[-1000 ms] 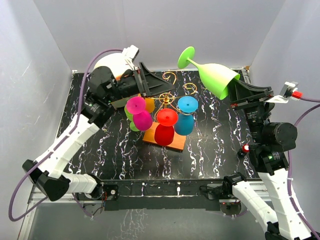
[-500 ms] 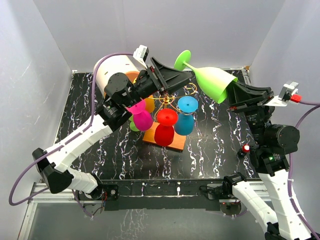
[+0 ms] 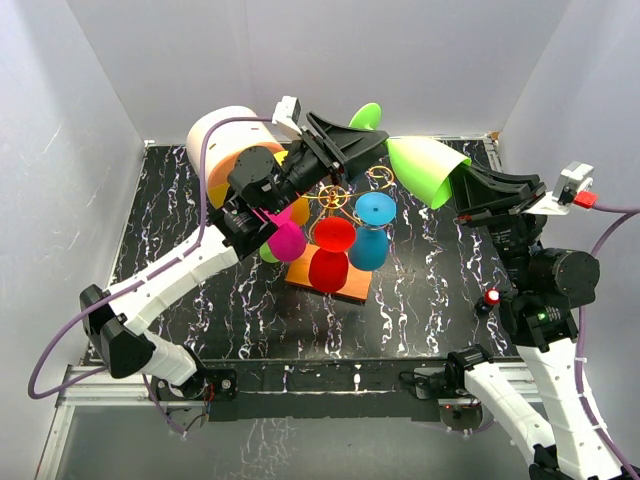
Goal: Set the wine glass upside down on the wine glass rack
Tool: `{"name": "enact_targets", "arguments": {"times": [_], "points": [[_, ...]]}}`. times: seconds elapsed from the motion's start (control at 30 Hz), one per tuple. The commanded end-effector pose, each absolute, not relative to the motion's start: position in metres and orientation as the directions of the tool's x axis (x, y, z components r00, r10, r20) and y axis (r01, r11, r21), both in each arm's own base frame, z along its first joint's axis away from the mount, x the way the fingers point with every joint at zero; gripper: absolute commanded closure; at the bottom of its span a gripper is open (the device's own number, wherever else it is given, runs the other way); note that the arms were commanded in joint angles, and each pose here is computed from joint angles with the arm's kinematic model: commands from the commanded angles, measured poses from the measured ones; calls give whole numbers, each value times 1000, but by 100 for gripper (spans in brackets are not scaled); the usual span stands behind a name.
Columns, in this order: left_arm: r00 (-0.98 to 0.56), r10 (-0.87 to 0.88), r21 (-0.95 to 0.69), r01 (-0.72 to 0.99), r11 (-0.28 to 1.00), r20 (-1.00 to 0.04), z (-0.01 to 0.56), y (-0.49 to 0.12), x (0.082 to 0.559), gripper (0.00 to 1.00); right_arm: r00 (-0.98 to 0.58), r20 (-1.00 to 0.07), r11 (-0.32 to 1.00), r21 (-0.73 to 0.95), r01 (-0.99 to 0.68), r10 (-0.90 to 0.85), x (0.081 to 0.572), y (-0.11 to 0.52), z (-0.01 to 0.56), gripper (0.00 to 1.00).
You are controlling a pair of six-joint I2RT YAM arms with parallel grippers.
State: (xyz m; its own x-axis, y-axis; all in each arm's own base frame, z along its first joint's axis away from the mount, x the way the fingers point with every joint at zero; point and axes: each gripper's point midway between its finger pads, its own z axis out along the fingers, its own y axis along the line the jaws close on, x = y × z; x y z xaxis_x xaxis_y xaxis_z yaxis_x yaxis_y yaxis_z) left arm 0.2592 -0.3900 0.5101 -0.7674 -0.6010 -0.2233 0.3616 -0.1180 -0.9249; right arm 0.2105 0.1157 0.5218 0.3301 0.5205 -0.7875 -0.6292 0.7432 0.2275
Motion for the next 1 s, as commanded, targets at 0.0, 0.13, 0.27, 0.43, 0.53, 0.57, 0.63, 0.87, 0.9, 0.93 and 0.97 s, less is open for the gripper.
{"name": "enact_targets", "arguments": {"times": [0.0, 0.13, 0.27, 0.43, 0.53, 0.57, 0.63, 0.87, 0.9, 0.93, 0.97], "points": [[-742, -646, -883, 412, -226, -181, 551, -369, 245, 49, 383, -776, 743, 160, -650, 501, 199, 118, 535, 100], [-755, -636, -879, 400, -259, -156, 556, -370, 242, 51, 401, -769, 746, 144, -650, 498, 201, 118, 535, 100], [-765, -628, -875, 392, -284, -140, 560, -372, 241, 52, 415, -761, 743, 129, -657, 499, 202, 120, 538, 100], [-764, -631, -884, 380, -271, -135, 562, -378, 247, 51, 412, -759, 726, 115, -678, 504, 203, 125, 540, 100], [-760, -637, -881, 381, -281, -125, 564, -379, 250, 56, 396, -768, 715, 113, -689, 503, 204, 129, 535, 100], [-758, -641, -879, 382, -284, -123, 565, -379, 251, 59, 390, -772, 712, 114, -693, 502, 204, 130, 533, 100], [-756, -644, -876, 386, -290, -120, 567, -380, 252, 65, 375, -782, 705, 113, -700, 498, 205, 133, 528, 100], [-747, -654, -862, 403, -307, -117, 573, -379, 254, 84, 306, -831, 668, 103, -737, 465, 206, 146, 508, 100], [-744, -658, -861, 406, -305, -118, 573, -378, 254, 88, 300, -834, 665, 103, -740, 462, 206, 147, 506, 100], [-741, -660, -860, 410, -303, -121, 573, -378, 254, 93, 293, -838, 660, 102, -744, 460, 205, 148, 504, 100], [-738, -664, -861, 411, -298, -122, 573, -378, 255, 100, 289, -841, 658, 101, -747, 457, 205, 149, 503, 100]]}}
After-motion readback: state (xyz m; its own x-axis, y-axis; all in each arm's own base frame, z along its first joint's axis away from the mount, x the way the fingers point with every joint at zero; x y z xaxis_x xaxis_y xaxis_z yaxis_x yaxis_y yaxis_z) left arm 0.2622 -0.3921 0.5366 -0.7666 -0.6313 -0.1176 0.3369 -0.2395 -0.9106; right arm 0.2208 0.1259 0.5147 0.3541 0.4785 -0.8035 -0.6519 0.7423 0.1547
